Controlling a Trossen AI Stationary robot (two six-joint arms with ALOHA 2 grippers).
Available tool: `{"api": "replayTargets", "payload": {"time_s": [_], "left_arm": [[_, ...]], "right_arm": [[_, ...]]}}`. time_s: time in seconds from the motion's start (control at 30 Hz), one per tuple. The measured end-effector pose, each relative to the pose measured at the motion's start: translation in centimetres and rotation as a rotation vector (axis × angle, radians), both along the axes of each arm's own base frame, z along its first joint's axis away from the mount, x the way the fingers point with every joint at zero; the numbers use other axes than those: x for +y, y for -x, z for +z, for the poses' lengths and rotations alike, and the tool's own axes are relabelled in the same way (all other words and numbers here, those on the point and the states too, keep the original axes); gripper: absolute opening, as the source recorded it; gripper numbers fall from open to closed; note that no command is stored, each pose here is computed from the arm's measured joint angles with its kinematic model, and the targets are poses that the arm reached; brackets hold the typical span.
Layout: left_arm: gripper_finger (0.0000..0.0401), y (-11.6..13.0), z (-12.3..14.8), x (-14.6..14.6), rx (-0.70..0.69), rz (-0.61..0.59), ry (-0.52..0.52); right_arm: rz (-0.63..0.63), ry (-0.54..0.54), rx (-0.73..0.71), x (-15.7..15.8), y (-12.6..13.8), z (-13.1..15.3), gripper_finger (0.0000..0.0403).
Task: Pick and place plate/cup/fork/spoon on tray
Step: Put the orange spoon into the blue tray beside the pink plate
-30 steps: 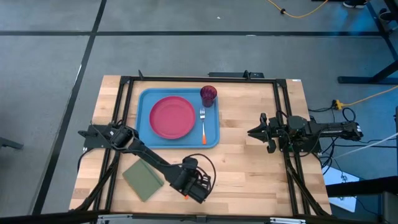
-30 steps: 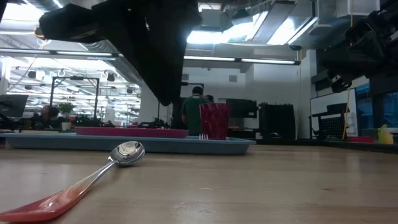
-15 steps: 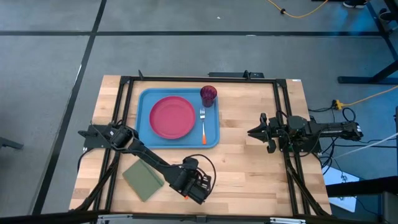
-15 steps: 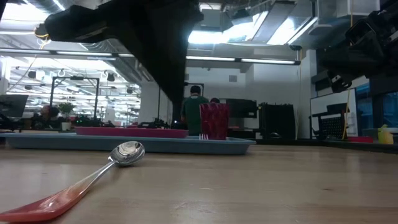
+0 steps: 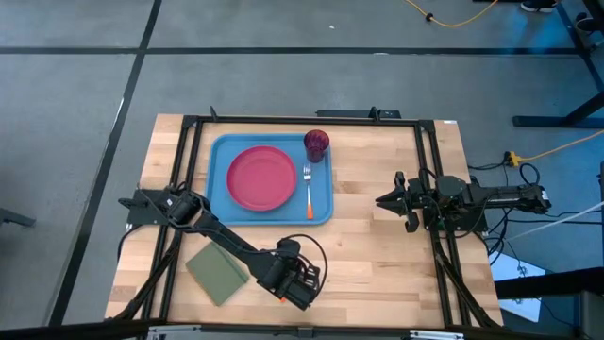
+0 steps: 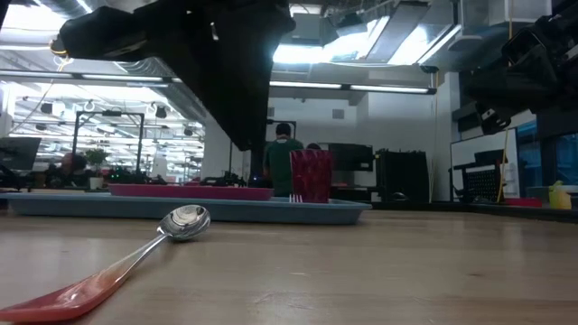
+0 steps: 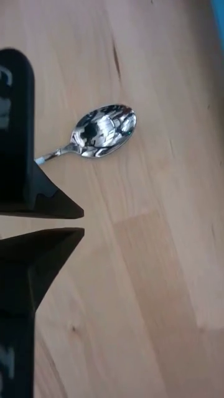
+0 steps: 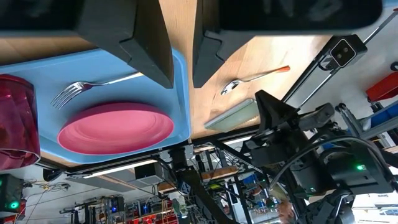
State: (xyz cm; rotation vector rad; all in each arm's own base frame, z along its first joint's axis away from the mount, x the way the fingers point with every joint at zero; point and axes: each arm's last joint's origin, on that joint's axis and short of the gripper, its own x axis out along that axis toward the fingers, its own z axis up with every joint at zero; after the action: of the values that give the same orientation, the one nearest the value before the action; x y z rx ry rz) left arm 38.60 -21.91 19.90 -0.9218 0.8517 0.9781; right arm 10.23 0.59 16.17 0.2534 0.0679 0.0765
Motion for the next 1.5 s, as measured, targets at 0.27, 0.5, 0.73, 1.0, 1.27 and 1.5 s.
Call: {"api": "replayTargets", "payload": {"time_s": [0.27, 0.5, 0.73, 1.0, 1.27, 1.5], "left_arm": [[0.006, 0.4, -0.1, -0.3, 0.023, 0.052, 0.051], [0.0126, 1.6, -0.8, -2.0, 0.019, 0.154, 0.077], [0.0147, 1.4, -2.8, -1.9, 0.07, 0.242, 0.079], [0.014, 1.0, -4.2, -0.5, 0.141, 0.279, 0.125], [0.0139, 1.2, -5.4, -0.3, 0.158, 0.281, 0.159], [0.0139, 0.8, -5.6, 0.4, 0.179, 0.244, 0.178]], "right_arm": [[0.0, 0.0, 0.0, 0.0, 0.0, 0.0, 0.0064], [0.0, 0.0, 0.0, 0.0, 0.0, 0.0, 0.0064], [0.0, 0.0, 0.0, 0.0, 0.0, 0.0, 0.0064], [0.0, 0.0, 0.001, 0.0, 0.0, 0.0, 0.0064], [0.0, 0.0, 0.0, 0.0, 0.0, 0.0, 0.0064], [0.0, 0.0, 0.0, 0.0, 0.0, 0.0, 0.0065]]}}
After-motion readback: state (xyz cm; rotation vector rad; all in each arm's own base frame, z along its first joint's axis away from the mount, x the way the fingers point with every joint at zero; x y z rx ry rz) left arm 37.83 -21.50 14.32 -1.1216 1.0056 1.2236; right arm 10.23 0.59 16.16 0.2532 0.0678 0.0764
